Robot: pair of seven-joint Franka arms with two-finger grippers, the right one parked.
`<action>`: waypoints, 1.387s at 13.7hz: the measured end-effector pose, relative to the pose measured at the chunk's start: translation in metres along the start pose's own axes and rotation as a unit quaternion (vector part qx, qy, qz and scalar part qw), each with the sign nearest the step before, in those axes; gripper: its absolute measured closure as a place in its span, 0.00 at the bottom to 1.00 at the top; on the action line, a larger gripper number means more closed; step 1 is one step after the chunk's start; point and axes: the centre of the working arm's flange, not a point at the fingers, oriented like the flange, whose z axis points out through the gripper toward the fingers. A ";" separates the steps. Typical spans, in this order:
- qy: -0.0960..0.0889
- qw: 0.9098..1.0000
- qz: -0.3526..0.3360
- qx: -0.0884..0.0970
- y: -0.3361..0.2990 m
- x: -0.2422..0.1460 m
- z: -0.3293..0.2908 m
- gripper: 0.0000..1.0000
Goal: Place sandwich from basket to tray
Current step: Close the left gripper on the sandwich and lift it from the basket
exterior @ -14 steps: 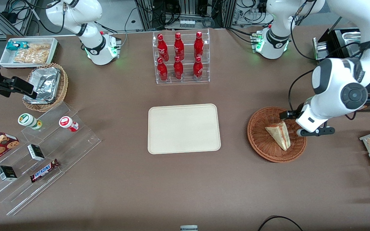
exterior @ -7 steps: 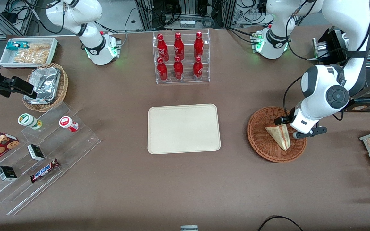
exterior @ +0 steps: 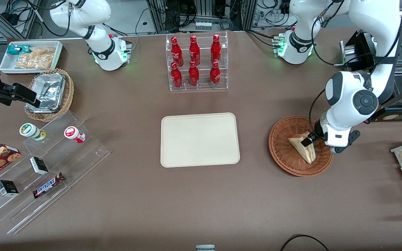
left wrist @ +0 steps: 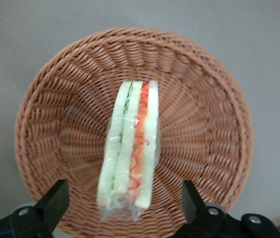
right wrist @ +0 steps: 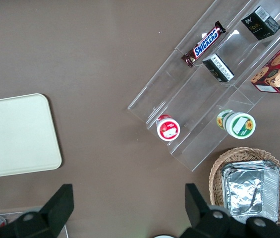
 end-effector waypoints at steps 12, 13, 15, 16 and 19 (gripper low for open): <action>-0.013 0.999 -0.030 0.010 0.004 -0.006 0.032 0.00; -0.016 0.999 -0.030 0.013 0.003 -0.006 0.038 0.00; -0.019 0.999 -0.032 0.015 0.003 -0.006 0.047 0.01; -0.020 0.999 -0.032 0.016 0.002 -0.005 0.050 0.04; -0.019 0.999 -0.035 0.017 0.000 -0.003 0.050 0.38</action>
